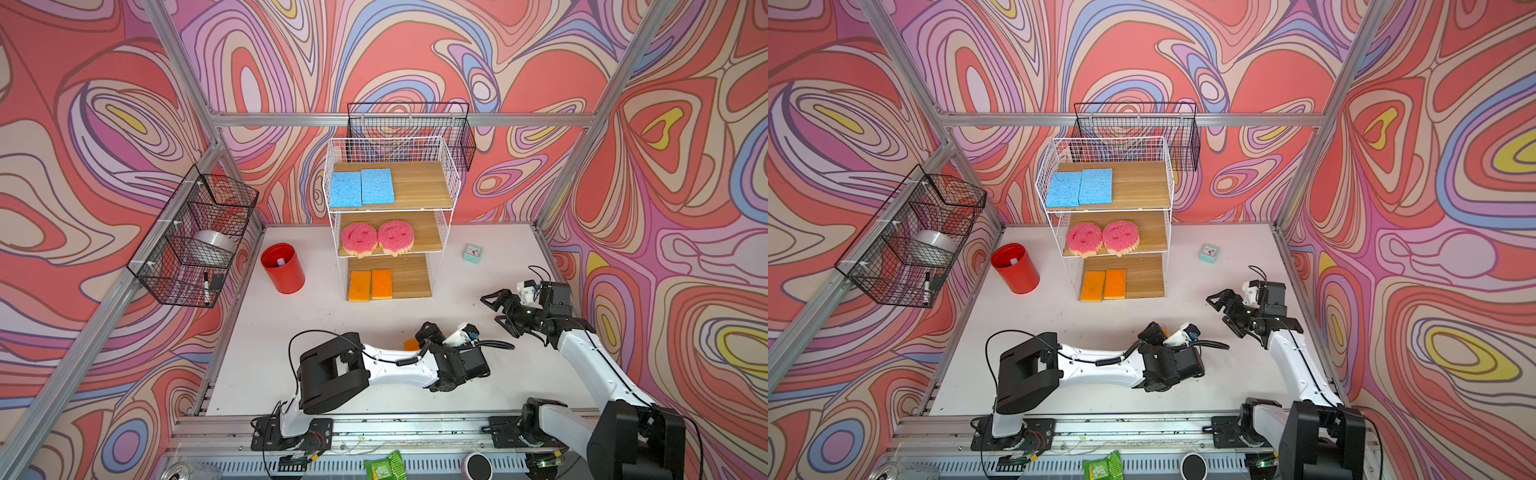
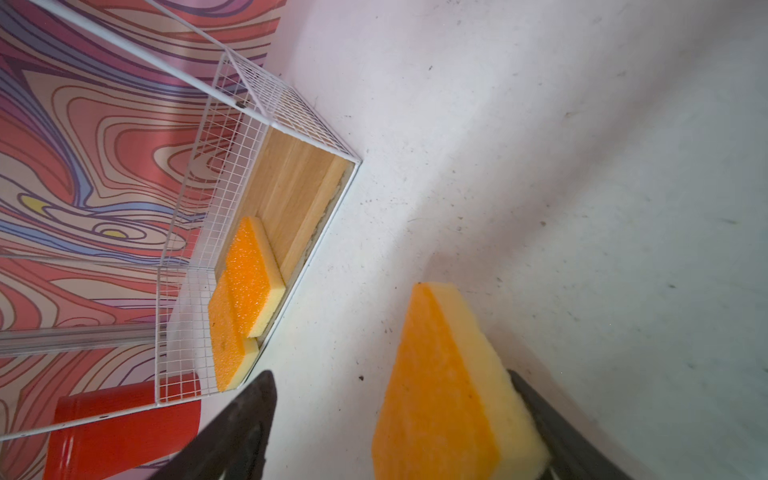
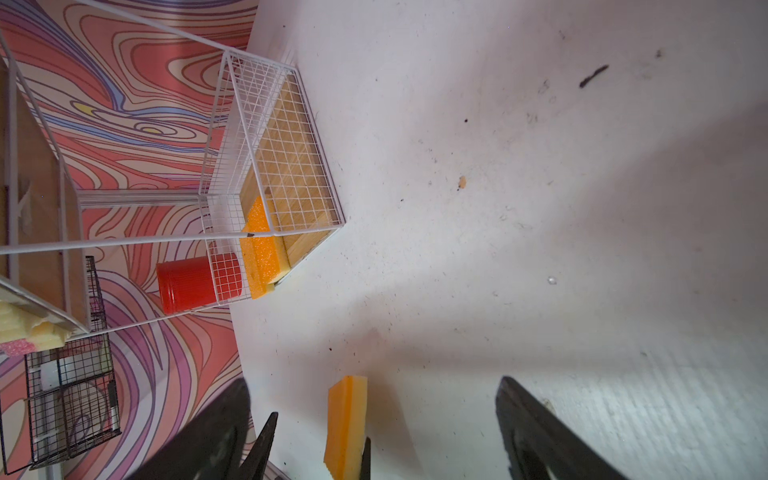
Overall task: Place and organize the cleaning sponges onto the shelf
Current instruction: 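Turn the sponge over with the left gripper and lay it orange side up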
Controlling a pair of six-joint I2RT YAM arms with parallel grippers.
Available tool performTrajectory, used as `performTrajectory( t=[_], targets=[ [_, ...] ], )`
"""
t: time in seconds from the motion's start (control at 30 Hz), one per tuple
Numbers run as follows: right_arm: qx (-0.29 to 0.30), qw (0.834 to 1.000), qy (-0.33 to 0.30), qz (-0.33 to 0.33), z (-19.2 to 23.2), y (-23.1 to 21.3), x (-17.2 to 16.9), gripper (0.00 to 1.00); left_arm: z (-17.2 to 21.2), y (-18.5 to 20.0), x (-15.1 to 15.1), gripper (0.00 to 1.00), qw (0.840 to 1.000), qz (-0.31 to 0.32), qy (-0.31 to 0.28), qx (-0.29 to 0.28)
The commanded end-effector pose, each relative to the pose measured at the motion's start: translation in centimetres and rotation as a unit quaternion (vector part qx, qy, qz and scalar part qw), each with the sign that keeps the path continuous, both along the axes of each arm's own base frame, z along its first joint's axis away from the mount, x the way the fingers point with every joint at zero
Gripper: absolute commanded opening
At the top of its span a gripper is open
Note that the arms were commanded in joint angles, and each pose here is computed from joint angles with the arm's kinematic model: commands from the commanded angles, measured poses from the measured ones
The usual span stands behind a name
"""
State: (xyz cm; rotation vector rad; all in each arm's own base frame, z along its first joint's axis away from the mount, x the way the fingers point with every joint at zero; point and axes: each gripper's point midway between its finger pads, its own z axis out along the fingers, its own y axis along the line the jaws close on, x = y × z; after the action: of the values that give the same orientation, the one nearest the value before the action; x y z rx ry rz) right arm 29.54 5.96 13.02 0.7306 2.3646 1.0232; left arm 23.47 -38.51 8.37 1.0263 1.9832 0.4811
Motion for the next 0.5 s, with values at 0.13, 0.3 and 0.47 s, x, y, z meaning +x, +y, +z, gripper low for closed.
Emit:
performTrajectory(
  t=[0.13,0.3,0.47],
  targets=[
    [-0.017,1.000,-0.010,0.012,0.6,-0.3,0.6,0.97,-0.1,-2.8,-2.9,1.00,0.990,-0.057,0.113,-0.055],
    [-0.036,0.999,0.005,0.019,-0.3,-0.6,0.4,0.97,1.7,-2.8,-4.6,1.00,0.974,-0.079,0.175,-0.122],
    [-0.061,0.997,0.015,0.053,-0.8,1.0,-0.1,0.94,3.6,-0.4,-5.1,0.98,0.958,-0.057,0.196,-0.200]
  ],
)
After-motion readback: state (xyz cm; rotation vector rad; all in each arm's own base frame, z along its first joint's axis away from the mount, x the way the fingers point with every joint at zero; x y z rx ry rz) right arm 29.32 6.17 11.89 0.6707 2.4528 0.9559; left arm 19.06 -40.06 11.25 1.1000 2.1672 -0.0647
